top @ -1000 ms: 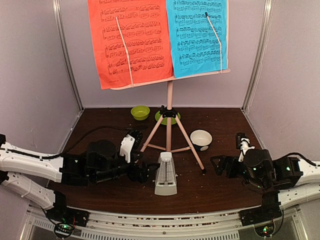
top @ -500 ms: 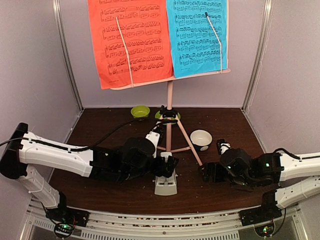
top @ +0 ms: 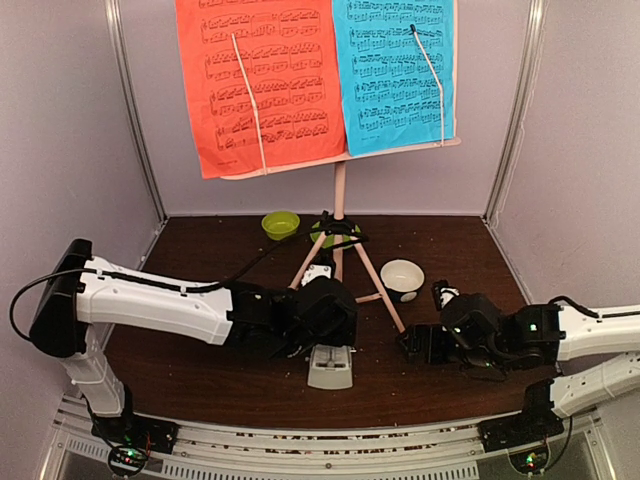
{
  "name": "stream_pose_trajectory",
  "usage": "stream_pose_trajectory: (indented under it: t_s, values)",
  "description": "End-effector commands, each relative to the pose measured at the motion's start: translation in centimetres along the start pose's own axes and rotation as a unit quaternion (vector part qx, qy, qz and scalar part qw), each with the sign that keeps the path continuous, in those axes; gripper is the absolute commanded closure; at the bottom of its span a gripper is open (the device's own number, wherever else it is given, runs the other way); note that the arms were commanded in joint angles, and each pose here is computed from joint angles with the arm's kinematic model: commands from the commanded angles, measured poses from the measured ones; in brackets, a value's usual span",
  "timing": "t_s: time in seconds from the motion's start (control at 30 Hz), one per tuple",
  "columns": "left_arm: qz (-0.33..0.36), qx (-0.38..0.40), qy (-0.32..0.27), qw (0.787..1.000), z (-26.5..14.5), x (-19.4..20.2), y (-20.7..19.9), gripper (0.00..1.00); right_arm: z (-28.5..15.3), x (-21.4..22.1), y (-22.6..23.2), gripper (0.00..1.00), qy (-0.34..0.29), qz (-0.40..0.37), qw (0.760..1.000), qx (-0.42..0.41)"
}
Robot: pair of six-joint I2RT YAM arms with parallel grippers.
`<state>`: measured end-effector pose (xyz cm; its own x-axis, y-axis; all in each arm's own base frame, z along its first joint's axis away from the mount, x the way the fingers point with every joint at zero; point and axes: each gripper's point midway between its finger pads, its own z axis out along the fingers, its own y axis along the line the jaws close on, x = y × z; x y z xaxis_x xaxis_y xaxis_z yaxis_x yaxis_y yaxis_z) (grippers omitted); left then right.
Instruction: Set up the instrument practice props
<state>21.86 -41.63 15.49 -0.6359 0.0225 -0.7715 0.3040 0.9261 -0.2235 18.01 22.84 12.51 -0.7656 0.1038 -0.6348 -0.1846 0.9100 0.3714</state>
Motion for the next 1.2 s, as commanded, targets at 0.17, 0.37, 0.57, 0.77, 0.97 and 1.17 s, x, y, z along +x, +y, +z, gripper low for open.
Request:
stream_pose_trajectory:
  t_s: [0.17, 0.37, 0.57, 0.77, 0.97, 1.17]
  values:
    - [0.031, -0.049, 0.028, 0.998, 0.1, 1.3, 2.2, 0.36, 0.6, 0.2, 1.3, 0.00, 0.007, 0.014, 0.999, -0.031]
    - [0.059, 0.014, -0.039, 0.997, -2.7, -2.5, 0.9, 0.63, 0.6, -0.6, 3.3, 0.00, -0.021, 0.016, 0.996, -0.091]
    - [0.087, 0.033, -0.082, 0.992, -5.1, -5.0, 0.7, 0.78, 0.4, -0.7, 5.2, 0.05, -0.034, -0.009, 0.988, -0.148]
    - [0.111, 0.070, -0.115, 0.985, -7.4, -7.0, -0.7, 0.88, 0.7, -0.7, 6.8, 0.20, -0.052, -0.044, 0.981, -0.180]
    - [0.163, 0.133, -0.166, 0.963, -10.9, -8.7, -2.4, 1.00, -0.3, -0.8, 10.4, 0.28, -0.058, -0.070, 0.958, -0.272]
    - [0.202, 0.197, -0.221, 0.934, -15.0, -10.5, -3.1, 1.00, -1.2, -0.8, 12.3, 0.34, -0.061, -0.070, 0.941, -0.325]
